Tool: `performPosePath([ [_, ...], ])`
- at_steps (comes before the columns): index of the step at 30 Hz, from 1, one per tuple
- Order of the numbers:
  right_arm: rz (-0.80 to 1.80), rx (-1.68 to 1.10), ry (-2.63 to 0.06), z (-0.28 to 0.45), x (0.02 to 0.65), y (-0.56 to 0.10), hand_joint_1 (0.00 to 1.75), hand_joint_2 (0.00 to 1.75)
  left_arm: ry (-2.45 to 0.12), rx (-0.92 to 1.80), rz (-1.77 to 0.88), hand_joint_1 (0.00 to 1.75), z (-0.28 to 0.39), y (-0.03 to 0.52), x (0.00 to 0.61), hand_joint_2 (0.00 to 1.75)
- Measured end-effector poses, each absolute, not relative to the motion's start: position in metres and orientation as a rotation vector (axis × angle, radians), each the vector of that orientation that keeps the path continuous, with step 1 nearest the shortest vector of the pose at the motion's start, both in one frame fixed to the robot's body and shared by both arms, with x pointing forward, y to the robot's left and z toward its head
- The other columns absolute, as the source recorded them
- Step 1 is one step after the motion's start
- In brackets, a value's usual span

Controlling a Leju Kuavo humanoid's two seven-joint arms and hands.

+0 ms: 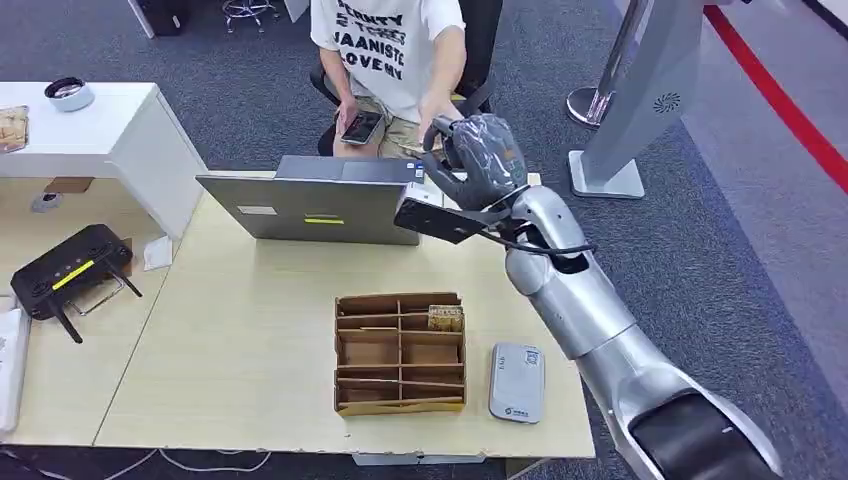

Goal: Pass the card to the sensor for recognition and then transmit it.

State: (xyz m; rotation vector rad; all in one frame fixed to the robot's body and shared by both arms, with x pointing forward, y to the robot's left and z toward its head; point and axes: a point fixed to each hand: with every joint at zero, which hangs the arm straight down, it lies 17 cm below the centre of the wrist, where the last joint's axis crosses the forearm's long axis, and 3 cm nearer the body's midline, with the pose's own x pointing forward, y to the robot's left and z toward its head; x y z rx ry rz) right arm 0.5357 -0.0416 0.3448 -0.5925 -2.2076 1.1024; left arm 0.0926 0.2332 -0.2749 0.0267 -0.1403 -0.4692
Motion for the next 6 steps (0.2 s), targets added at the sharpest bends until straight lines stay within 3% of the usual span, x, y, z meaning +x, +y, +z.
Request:
performPosePath([
  [1, 1.104, -0.592, -2.204, 0.3433, 0.5362, -0.0416, 0.91, 1.75, -0.14, 0.027, -0.469, 0.0, -0.2749, 0.2332, 0.0926, 0.0],
  [2, 1.107, -0.595, -2.198, 0.3413, 0.5372, -0.0421, 0.0, 1.75, -0.14, 0.026, -0.47, 0.0, -0.2749, 0.2329, 0.0925, 0.0],
  [4, 1.111, -0.595, -2.191, 0.3389, 0.538, -0.0422, 0.0, 1.75, -0.14, 0.025, -0.47, 0.0, -0.2749, 0.2328, 0.0924, 0.0],
  [5, 1.115, -0.59, -2.19, 0.3379, 0.5378, -0.0417, 0.0, 0.0, -0.14, 0.025, -0.47, 0.0, -0.2749, 0.2328, 0.0925, 0.0],
  [6, 1.119, -0.576, -2.19, 0.3365, 0.5373, -0.0405, 0.0, 0.0, -0.14, 0.025, -0.47, 0.0, -0.2749, 0.2325, 0.0925, 0.0],
])
